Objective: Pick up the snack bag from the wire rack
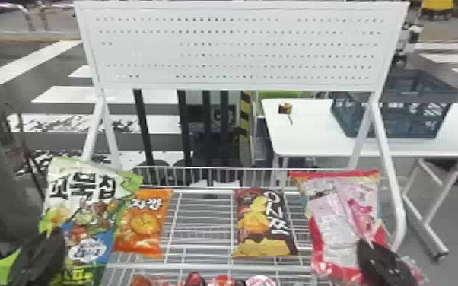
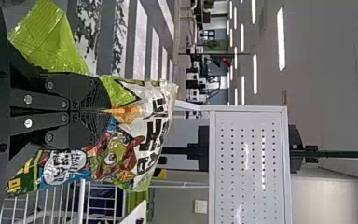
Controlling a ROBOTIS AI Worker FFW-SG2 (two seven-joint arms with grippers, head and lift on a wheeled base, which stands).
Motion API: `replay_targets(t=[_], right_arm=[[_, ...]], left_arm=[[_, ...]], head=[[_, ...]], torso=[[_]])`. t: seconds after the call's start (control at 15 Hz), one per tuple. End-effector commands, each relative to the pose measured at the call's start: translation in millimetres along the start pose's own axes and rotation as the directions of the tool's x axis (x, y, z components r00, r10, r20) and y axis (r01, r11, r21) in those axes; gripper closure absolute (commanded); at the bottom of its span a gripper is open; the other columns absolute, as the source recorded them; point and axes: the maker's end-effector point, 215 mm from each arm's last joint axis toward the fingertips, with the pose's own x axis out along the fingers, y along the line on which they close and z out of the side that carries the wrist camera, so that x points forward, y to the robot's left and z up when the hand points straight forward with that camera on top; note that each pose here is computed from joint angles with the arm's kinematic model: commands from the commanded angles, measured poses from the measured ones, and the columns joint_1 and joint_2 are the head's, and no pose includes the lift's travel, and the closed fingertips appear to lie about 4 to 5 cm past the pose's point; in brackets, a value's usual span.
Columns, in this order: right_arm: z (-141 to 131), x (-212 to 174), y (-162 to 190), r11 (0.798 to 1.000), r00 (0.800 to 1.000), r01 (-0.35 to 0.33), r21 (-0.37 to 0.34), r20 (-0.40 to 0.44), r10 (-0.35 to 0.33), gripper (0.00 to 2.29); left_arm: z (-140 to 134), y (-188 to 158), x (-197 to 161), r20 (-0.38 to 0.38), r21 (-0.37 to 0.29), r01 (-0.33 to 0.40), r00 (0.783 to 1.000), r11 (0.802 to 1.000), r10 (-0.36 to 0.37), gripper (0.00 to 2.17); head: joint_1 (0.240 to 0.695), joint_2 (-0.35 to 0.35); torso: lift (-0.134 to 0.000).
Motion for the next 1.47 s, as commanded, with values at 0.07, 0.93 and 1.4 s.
replay_targets(t=[0.07, 0.93, 1.4], right_arm=[[13, -45, -2, 1.000, 0.999, 0.011, 0.017, 0.033, -0.012, 2.25], [25, -54, -3, 1.000, 0.998, 0.013, 0.014, 0.063, -0.014, 2.25], [26, -54, -2, 1.000, 0.998, 0.010, 0.013, 0.066, -0.010, 2.25]], left_arm=[[0, 0, 0, 0.001, 0.000, 0.000, 1.000, 1.000, 0.000, 1.71], [3, 2, 3, 0.008, 0.000, -0.004, 1.000, 1.000, 0.004, 1.71], [5, 1, 3, 0.012, -0.001, -0.002, 1.000, 1.000, 0.002, 1.71]], head=[[0.499, 0.000], [0.499, 0.000], [0.499, 0.000]], torso=[[0.000], [0.000], [0.000]])
